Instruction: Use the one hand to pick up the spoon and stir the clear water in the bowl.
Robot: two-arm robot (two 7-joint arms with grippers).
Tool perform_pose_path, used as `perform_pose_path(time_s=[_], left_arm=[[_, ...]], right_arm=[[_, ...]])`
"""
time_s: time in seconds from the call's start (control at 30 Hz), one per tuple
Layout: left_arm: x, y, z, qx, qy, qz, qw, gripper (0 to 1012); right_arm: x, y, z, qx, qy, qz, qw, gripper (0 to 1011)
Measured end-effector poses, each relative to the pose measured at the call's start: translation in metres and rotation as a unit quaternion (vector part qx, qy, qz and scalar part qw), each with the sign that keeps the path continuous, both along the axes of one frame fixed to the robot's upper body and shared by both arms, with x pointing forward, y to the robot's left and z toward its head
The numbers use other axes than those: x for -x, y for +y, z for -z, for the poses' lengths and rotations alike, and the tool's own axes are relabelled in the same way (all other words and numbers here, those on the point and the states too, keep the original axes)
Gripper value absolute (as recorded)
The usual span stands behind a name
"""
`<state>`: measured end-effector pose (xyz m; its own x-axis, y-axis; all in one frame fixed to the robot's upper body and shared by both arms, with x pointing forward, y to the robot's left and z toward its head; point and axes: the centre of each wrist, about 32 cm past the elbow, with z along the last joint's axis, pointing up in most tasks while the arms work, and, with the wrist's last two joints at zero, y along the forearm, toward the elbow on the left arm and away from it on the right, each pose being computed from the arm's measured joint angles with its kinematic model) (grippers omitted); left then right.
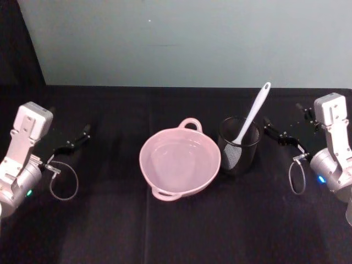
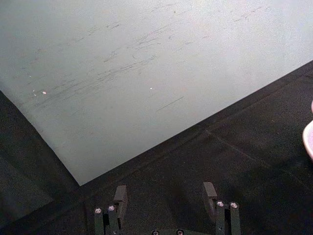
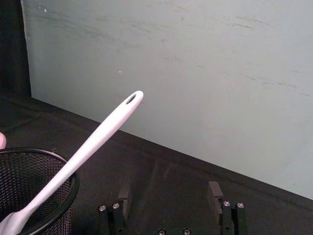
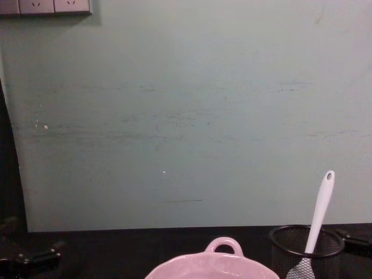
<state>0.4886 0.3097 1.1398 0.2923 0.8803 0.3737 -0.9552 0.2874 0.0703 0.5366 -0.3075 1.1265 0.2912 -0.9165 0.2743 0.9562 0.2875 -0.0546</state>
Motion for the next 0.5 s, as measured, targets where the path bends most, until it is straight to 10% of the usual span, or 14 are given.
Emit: perform_pose_path(time_s=[0.5], left_arm=[[0.0000, 0.0000, 0.0000, 0.000, 0.000, 0.000, 1.0000, 1011]], right_arm=[[0.0000, -0.0007, -0.0003, -0.004, 0.001, 0.000, 1.0000, 1002]])
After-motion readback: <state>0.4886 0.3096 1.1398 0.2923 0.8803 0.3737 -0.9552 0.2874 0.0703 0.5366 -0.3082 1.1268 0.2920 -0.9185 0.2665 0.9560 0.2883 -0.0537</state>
